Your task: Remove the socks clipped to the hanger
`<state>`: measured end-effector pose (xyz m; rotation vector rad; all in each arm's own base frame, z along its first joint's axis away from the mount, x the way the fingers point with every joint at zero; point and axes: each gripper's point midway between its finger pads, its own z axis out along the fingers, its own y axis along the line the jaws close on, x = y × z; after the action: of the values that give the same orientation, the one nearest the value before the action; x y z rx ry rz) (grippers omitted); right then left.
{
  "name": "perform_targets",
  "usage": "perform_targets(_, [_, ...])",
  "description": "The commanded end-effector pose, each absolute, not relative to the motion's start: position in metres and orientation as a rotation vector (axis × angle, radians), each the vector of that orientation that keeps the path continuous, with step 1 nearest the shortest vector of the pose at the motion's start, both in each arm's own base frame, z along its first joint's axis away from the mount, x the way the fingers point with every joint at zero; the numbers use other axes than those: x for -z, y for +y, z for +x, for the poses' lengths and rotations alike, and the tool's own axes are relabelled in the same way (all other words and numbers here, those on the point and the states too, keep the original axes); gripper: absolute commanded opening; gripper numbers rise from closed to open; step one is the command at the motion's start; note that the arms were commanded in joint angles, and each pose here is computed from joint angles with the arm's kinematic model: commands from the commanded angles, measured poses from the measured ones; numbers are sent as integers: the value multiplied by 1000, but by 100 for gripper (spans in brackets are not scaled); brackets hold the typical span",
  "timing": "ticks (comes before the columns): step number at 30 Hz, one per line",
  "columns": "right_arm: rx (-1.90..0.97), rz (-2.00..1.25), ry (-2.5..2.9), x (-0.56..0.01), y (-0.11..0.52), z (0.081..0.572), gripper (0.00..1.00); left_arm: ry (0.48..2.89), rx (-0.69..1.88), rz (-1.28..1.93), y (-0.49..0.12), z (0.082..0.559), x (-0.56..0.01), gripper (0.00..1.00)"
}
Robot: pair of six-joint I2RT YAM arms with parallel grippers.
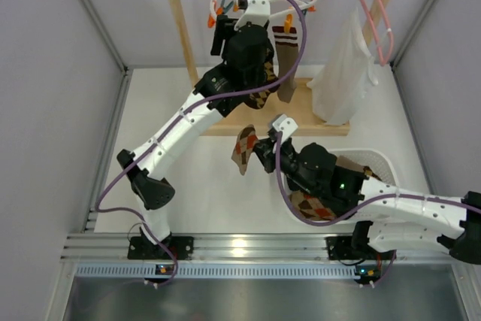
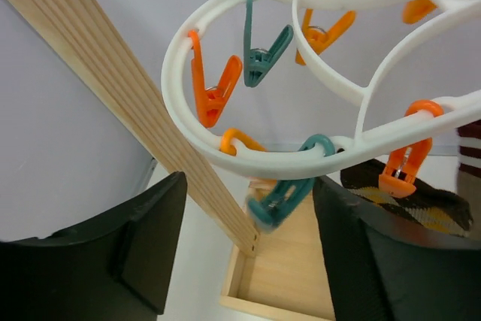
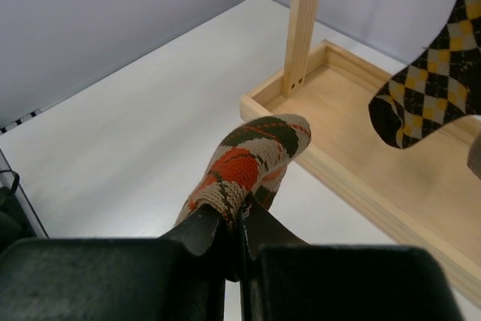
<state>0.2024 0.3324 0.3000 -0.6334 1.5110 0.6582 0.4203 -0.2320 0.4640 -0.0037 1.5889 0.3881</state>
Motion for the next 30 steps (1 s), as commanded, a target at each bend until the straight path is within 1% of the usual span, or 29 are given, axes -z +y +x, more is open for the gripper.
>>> perform_targets(1, [-647,-613,1582,-298,303,190,0,1542,-249,-75,-223,392,-495,74])
perform_targets(2, [-642,-608,1585,-300,298,189,0,1541,-230,-74,-224,389,-495,78])
perform_targets(5, [-569,-608,1642,-293,276,188,0,1536,-146,-70,-223,374,-498,85])
perform_targets(6, [-554,-601,1651,-292,271,189,0,1535,-115,-77,-224,372,-499,98])
perform_targets(8, [-530,-602,1684,-289,260,186,0,1536,-90,-77,-218,363,-498,98])
perform_targets(11, [-482,-519,1735,-291,238,188,0,1540,-49,-79,-212,348,-494,98])
perform_targets(12, [-439,-521,1776,-283,228,187,0,1541,-25,-85,-210,344,-493,98])
perform_targets(16, [-402,-434,1860,-282,204,186,0,1548,97,-103,-201,324,-483,98])
perform_targets(19, [-301,-371,1939,-272,181,188,0,1565,196,-89,-194,305,-469,98])
perform_targets(24, [-108,-188,1998,-274,133,200,0,1639,302,-57,-186,279,-429,98])
perform_targets(27, [-23,-110,2045,-264,107,201,0,1686,283,-50,-172,268,-397,98])
perform_targets(30, [26,38,2042,-263,76,204,0,1742,236,-34,-160,260,-368,98])
